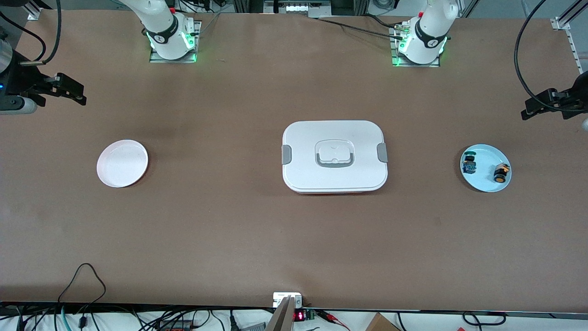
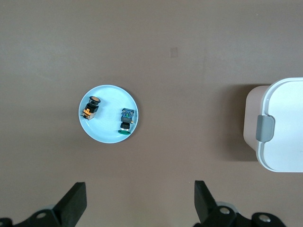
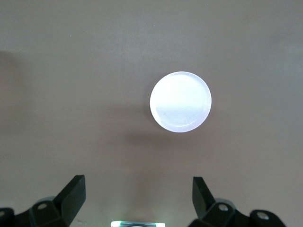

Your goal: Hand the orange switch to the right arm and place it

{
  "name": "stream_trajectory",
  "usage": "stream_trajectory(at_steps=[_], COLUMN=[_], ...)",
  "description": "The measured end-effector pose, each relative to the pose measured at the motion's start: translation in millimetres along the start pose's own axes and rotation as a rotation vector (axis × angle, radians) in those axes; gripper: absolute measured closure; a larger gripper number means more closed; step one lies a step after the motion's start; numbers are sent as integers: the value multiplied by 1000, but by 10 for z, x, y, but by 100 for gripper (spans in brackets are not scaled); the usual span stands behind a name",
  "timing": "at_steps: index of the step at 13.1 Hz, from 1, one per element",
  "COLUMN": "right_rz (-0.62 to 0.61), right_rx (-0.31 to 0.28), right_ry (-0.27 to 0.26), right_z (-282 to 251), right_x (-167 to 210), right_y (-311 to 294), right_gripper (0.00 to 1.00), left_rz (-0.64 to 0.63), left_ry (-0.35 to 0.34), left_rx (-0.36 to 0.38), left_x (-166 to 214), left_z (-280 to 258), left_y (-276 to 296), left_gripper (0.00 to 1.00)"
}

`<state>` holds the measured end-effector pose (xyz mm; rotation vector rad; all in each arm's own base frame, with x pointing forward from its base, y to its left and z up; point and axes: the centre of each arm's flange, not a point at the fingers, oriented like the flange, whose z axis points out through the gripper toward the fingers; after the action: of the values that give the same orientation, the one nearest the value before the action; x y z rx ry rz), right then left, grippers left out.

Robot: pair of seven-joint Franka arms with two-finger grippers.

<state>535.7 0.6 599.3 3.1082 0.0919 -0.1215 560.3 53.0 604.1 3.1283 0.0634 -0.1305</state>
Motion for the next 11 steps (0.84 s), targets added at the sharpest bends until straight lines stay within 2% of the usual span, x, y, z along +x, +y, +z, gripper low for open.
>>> stream_trajectory(at_steps=[6, 10, 11], right_rz=[1, 1, 1], right_rx=[0, 0, 0], right_ry=[-1, -1, -2], right_z=[1, 1, 2], right_x=[-1, -1, -2], right_y=[3, 3, 4], right_gripper=[0, 0, 0], left_rz=[37, 275, 357], left_ry=[-110, -184, -223], left_rx=[-8, -24, -10], left_x=[-37, -17, 31], left_z=[186, 418, 584], left_y=[-7, -78, -162], left_gripper=[0, 0, 0])
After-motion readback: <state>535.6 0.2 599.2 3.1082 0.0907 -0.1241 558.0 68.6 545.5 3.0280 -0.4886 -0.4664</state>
